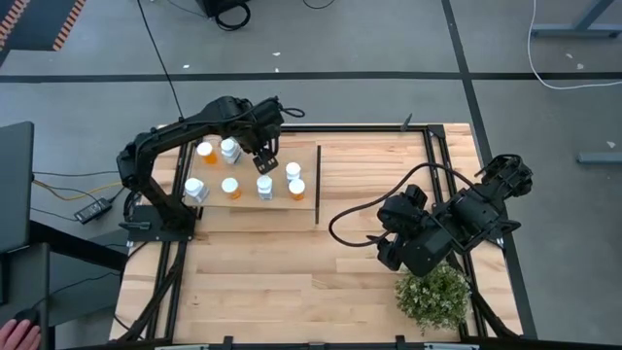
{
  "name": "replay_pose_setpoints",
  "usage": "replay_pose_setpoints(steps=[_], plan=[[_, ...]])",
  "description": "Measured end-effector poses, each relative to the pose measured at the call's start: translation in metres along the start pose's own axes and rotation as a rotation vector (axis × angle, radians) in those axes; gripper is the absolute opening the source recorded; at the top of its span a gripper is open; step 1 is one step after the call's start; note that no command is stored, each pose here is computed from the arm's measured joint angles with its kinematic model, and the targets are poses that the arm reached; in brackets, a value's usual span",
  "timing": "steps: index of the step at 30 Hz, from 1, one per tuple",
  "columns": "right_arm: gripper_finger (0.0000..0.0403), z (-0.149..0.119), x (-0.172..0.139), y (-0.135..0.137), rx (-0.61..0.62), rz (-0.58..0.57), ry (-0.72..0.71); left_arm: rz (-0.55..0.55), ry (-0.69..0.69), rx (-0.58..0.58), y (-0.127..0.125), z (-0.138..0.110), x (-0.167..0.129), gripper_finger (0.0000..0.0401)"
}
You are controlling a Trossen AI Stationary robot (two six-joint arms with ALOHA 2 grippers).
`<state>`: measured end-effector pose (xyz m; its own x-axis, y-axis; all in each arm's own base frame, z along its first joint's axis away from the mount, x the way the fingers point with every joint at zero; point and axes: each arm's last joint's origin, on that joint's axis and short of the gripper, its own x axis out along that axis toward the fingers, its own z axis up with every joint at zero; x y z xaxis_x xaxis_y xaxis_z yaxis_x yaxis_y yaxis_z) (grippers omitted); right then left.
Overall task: Pick and place medicine bottles onto shelf by color
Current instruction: Put the orange pill bottle on the shelf, then adjust the white pill bottle on the shelf
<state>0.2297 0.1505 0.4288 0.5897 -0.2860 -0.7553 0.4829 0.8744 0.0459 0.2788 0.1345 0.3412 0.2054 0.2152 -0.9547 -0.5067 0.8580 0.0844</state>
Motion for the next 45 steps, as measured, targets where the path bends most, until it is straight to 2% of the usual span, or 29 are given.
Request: replay_pose_setpoints(steps=[8,15,27,33,37,40,45], plan=[[0.0355,0.0,0.0,0.0,0.004,0.0,0.0,-0.026,0.016,-0.005,-0.001,0.002,0.004,0.0241],[0.0355,0.0,0.0,0.0,-0.002,0.0,0.0,-0.042,0.005,-0.06,-0.001,0.003,0.004,0.0241],[0.0355,0.0,0.0,0.0,-0.004,0.0,0.001,-0.033,0.006,-0.073,-0.001,0.003,0.002,0.0292],[0.0355,0.001,-0.002,0.0,0.001,0.009,-0.004,-0.023,-0.004,-0.055,0.003,0.002,-0.03,0.0295],[0.0355,0.011,-0.002,-0.003,0.01,-0.003,-0.065,-0.027,-0.043,-0.072,0.006,0.001,-0.059,0.0296],[0.0355,0.028,0.008,-0.009,-0.003,-0.007,-0.097,-0.037,-0.115,-0.098,0.006,0.003,-0.079,0.0294],[0.0355,0.068,0.03,-0.021,-0.019,0.105,-0.124,-0.054,-0.248,-0.112,0.005,0.003,-0.113,0.0293]])
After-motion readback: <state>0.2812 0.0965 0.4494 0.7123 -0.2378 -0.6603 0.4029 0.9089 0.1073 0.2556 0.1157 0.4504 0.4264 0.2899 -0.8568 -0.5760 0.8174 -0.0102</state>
